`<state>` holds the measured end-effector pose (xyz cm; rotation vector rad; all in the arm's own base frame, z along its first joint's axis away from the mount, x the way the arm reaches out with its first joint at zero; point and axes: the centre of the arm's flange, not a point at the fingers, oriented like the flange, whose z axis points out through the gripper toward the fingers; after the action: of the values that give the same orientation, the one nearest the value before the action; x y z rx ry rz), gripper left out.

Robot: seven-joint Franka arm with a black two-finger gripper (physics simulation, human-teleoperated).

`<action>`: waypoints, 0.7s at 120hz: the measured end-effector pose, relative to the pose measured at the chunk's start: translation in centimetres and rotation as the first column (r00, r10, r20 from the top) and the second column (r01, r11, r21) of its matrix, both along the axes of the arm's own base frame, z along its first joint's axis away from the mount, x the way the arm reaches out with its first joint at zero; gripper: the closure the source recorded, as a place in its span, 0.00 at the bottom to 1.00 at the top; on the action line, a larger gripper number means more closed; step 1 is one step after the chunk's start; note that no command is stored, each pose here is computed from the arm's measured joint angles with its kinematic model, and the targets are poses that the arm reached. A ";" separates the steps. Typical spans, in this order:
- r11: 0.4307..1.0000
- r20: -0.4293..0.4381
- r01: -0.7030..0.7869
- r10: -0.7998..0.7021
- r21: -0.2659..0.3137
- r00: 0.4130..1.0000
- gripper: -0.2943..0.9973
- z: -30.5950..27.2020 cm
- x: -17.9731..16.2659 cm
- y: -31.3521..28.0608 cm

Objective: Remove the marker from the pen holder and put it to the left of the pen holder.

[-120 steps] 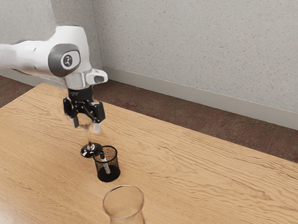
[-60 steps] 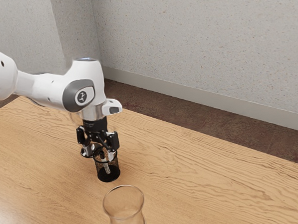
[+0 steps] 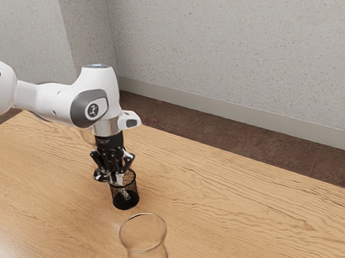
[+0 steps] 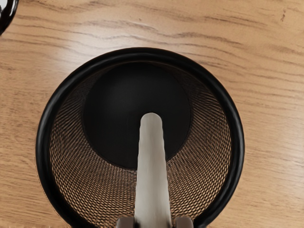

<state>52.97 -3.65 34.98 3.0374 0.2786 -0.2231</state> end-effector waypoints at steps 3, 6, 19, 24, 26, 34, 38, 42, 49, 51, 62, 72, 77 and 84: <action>1.000 0.006 -0.002 0.002 0.002 1.000 0.78 0.5 -0.1 0.0; 1.000 0.013 -0.003 0.003 0.005 1.000 0.78 1.0 -0.1 0.1; 1.000 0.066 -0.004 0.002 0.026 0.998 0.80 4.9 -0.6 0.3; 0.999 0.090 -0.004 0.001 0.035 0.996 0.81 7.2 -1.2 0.4; 0.999 0.101 -0.003 -0.001 0.040 0.995 0.81 8.2 -1.5 0.4; 0.998 0.132 0.015 -0.022 0.056 0.991 0.81 11.3 -2.7 -0.6; 0.998 0.143 0.029 -0.038 0.064 0.989 0.82 12.8 -3.5 -1.3; 0.996 0.148 0.044 -0.055 0.073 0.987 0.82 14.1 -4.6 -2.2; 0.994 0.155 0.053 -0.067 0.091 0.986 0.82 15.9 -7.8 -2.7; 0.994 0.155 0.051 -0.066 0.096 0.986 0.82 16.3 -8.7 -2.6; 0.994 0.138 0.008 -0.023 0.112 0.990 0.83 17.4 -11.9 -0.8; 0.991 0.084 -0.063 0.053 0.117 0.995 0.83 16.4 -12.5 2.3; 0.987 0.051 -0.101 0.096 0.122 0.994 0.83 15.1 -12.1 4.4; 0.982 0.023 -0.145 0.143 0.122 0.989 0.83 13.4 -11.3 7.1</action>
<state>41.66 3.43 48.40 3.1197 0.5280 -0.1800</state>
